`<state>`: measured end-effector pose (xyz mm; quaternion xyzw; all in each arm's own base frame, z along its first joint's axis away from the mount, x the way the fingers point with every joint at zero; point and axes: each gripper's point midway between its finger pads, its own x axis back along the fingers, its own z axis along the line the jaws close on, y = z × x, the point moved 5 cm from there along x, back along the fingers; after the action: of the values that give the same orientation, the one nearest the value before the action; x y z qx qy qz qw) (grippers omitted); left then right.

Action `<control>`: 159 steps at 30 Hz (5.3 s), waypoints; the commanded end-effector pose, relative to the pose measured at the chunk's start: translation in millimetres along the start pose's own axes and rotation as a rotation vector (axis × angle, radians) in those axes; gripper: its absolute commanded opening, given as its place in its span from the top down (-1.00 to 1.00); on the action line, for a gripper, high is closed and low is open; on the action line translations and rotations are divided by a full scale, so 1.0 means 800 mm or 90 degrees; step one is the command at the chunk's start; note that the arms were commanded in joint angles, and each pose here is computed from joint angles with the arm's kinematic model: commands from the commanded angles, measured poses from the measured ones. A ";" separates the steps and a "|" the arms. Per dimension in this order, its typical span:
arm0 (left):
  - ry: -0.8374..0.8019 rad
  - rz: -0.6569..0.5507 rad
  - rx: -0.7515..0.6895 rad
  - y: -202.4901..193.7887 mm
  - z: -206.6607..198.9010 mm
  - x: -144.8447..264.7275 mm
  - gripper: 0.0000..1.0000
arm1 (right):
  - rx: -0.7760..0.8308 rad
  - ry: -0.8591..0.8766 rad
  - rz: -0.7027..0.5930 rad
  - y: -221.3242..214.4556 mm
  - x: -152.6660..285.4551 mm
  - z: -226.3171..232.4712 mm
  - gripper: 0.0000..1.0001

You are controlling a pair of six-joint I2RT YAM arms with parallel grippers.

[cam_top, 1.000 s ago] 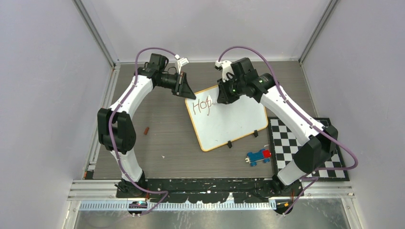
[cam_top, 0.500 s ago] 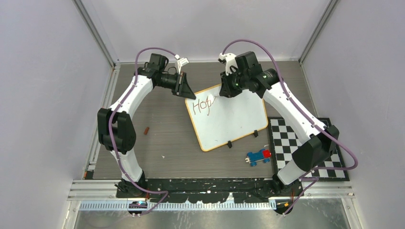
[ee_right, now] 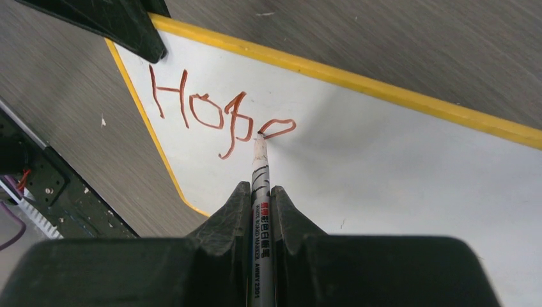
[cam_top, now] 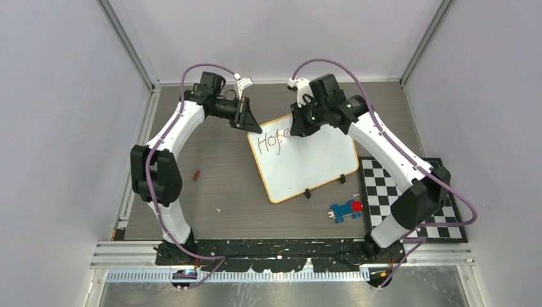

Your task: Write a sentence on the whiteboard

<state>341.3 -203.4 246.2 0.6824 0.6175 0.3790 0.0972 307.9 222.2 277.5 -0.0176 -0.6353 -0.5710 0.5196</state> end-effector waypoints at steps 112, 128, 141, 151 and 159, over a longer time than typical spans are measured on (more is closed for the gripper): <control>0.023 0.055 -0.049 -0.012 -0.016 -0.006 1.00 | -0.012 -0.040 -0.044 -0.012 0.035 -0.052 0.99; 0.023 0.055 -0.049 -0.012 -0.016 -0.005 1.00 | -0.040 0.009 0.002 -0.050 0.012 -0.032 0.99; 0.025 0.055 -0.050 -0.012 -0.017 -0.005 1.00 | -0.022 0.013 -0.050 -0.005 0.036 -0.027 1.00; 0.027 0.056 -0.050 -0.014 -0.017 -0.005 1.00 | -0.029 -0.018 -0.040 -0.007 0.018 -0.044 0.99; 0.026 0.056 -0.049 -0.014 -0.016 -0.006 1.00 | -0.053 -0.046 -0.050 -0.007 0.033 -0.068 1.00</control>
<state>329.8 -206.1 243.5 0.6940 0.5790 0.4164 0.0987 311.2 175.8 264.6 -0.0423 -0.6081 -0.6015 0.5163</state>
